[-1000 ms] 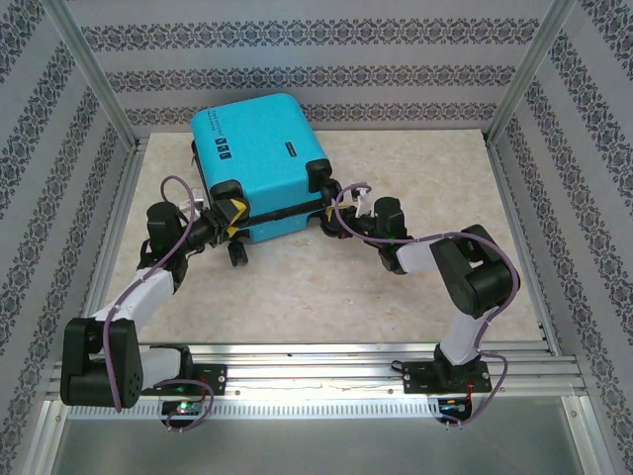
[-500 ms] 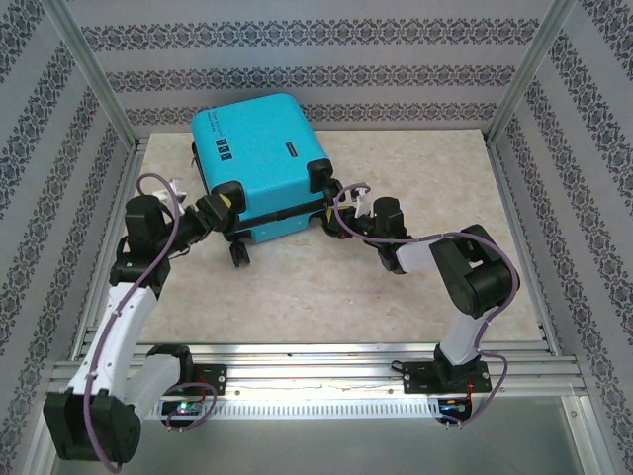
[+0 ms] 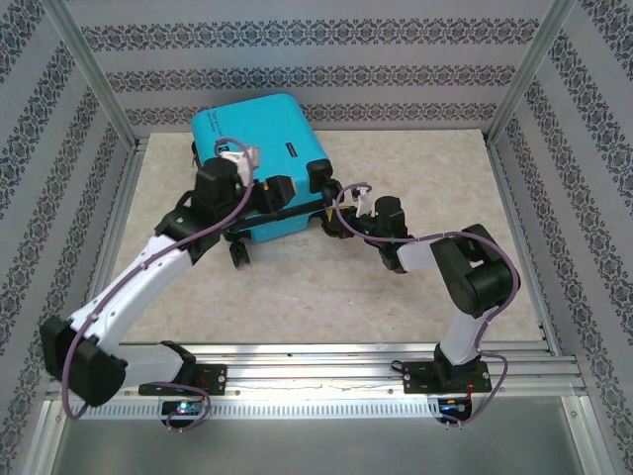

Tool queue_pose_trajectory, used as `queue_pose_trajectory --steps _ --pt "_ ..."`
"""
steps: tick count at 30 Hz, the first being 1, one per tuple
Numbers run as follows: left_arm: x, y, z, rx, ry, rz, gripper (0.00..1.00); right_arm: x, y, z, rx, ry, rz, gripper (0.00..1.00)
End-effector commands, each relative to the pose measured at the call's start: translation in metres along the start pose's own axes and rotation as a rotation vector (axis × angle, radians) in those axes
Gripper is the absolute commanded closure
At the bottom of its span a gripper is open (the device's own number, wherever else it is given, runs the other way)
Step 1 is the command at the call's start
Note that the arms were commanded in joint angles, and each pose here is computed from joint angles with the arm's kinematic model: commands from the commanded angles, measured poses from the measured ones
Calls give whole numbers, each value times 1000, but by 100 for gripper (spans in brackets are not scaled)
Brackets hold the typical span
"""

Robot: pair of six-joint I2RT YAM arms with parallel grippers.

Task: Pack the luggage

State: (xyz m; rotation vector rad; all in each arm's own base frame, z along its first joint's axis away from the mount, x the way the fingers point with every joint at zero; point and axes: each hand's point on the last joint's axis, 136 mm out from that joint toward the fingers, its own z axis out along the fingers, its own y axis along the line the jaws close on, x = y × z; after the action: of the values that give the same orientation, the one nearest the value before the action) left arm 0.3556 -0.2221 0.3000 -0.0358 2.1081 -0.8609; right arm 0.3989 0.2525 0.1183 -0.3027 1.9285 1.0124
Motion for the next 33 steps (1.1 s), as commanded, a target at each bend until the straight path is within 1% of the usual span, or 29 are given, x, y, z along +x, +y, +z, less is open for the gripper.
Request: queue_pose_trajectory --steps 1,5,9,17,21,27,33 --pt "7 7 20 -107 30 71 36 0 3 0 -55 8 21 100" --pt "19 -6 53 -122 106 118 34 -2 2 1 -76 5 35 100" --pt "31 -6 79 -189 157 177 33 -3 0 3 -86 8 39 100" --pt "48 -5 112 -207 203 168 31 -2 1 4 -98 8 39 100" --pt "50 -3 124 -217 200 155 31 0 0 3 -98 11 44 100" --pt "47 -4 141 -209 167 123 29 1 -1 2 -100 11 47 100" --pt "42 -16 152 -138 126 91 27 1 1 2 -104 14 44 100"
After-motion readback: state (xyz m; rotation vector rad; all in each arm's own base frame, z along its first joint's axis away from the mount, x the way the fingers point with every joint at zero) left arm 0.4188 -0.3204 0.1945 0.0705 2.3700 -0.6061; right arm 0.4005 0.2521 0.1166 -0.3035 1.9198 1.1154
